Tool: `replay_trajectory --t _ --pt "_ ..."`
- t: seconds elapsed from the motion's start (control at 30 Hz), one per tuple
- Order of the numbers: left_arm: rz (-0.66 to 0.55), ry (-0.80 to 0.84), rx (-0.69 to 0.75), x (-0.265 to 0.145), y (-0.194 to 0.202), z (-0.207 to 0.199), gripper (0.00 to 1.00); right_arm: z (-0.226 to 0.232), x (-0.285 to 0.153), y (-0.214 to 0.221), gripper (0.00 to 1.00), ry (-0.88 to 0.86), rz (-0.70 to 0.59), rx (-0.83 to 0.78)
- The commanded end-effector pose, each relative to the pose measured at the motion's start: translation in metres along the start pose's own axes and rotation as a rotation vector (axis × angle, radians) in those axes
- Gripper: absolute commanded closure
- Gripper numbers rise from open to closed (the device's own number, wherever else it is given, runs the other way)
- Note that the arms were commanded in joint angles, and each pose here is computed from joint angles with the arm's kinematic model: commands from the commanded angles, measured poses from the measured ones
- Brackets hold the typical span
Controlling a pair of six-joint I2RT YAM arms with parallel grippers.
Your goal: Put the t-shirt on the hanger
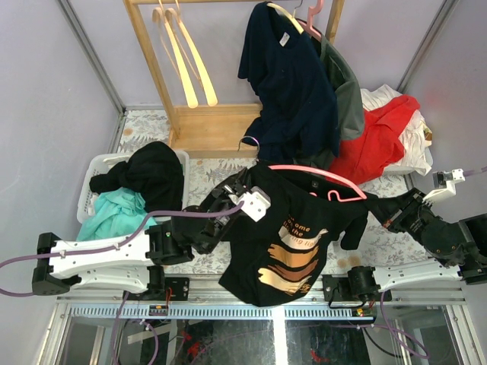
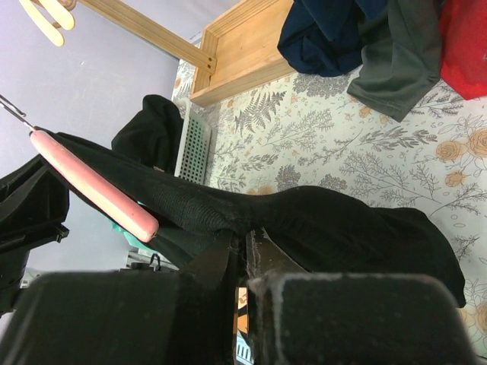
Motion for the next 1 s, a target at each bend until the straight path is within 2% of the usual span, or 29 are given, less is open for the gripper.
replay_trajectory --t 0.0,0.63,0.8,0.97 --pt "0.021 -0.28 -0.124 -0.004 -0.005 0.049 1.0 0.013 0.007 0.009 1.0 -0.194 0.203 -0.067" --pt "0.079 -0.358 0.02 -0.015 0.024 0.041 1.0 0.024 0.005 0.003 1.0 -0.203 0.2 -0.061" --pt "0.014 -0.375 -0.067 -0.017 0.015 0.055 1.0 0.023 0.005 0.006 1.0 -0.201 0.204 -0.065" --pt "-0.027 -0.401 -0.075 -0.014 0.009 0.059 1.0 0.025 0.005 0.008 1.0 -0.202 0.203 -0.067"
Point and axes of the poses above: each gripper's point midway between its finger pads, its own x axis out along the fingers, its own z axis along the line the jaws close on, y = z × x, the point moved 7 cm from there along -x, back along the fingers, and after that the axes turned 14 degrees about x, right-handed, at the moved point
